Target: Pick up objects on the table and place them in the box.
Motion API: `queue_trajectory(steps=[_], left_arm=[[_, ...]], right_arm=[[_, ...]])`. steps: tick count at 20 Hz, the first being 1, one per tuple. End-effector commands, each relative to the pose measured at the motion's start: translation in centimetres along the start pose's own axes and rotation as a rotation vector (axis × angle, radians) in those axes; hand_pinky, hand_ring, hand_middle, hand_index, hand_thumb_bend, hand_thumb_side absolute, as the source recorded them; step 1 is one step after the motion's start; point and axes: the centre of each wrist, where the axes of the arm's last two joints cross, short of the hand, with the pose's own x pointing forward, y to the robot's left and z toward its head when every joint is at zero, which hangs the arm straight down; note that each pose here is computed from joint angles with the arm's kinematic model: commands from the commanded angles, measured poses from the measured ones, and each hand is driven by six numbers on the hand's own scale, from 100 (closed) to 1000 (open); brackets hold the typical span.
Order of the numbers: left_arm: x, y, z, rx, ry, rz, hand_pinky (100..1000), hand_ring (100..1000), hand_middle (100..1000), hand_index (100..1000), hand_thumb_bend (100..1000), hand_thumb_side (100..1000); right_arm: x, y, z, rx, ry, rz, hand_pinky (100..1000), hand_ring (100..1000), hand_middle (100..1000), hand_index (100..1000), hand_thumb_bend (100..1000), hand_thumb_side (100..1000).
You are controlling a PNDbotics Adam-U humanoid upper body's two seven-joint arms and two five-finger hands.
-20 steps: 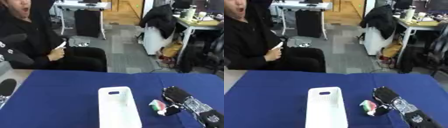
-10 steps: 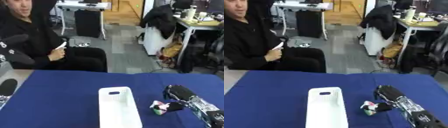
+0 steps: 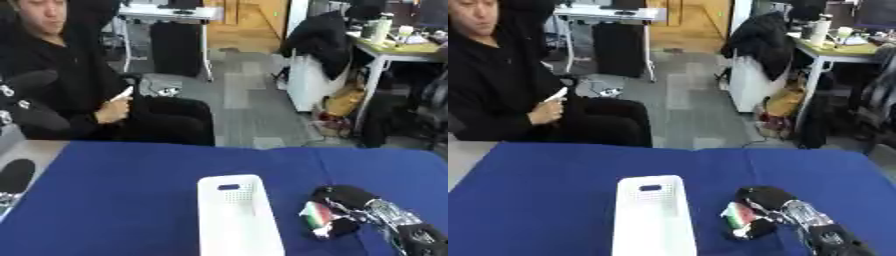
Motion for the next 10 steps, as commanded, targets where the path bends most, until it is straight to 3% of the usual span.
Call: queue_trajectory(steps=[1, 2, 3, 10], left_arm=[[0.1, 0.7, -0.4, -0.002, -0.014, -0.011, 508, 600, 435, 717, 116, 817], [0.1, 0.7, -0.4, -0.002, -0.014, -0.011, 508, 600, 435, 717, 116, 817], [0.1, 0.7, -0.3, -0.001, -0.013, -0.011, 508, 601, 435, 717, 115, 817], [0.1, 0.7, -0.3, -0.001, -0.013, -0.011, 509, 601, 435, 717, 114, 817]], right_arm=[[-0.6, 0.5, 0.2, -0.099, 0.033, -0.017, 100, 273, 386, 448, 642, 688], [-0.7, 0.8, 0.3, -0.131, 0.042, -0.021, 100, 293, 411, 467, 652, 694], [-0.8, 0.8, 0.4, -0.191, 0.059, -0.035, 100, 106, 238, 359, 659, 628], [-1.0, 1.4, 1.1, -0.393, 0.121, -0.184, 100, 100, 196, 411, 678, 588]])
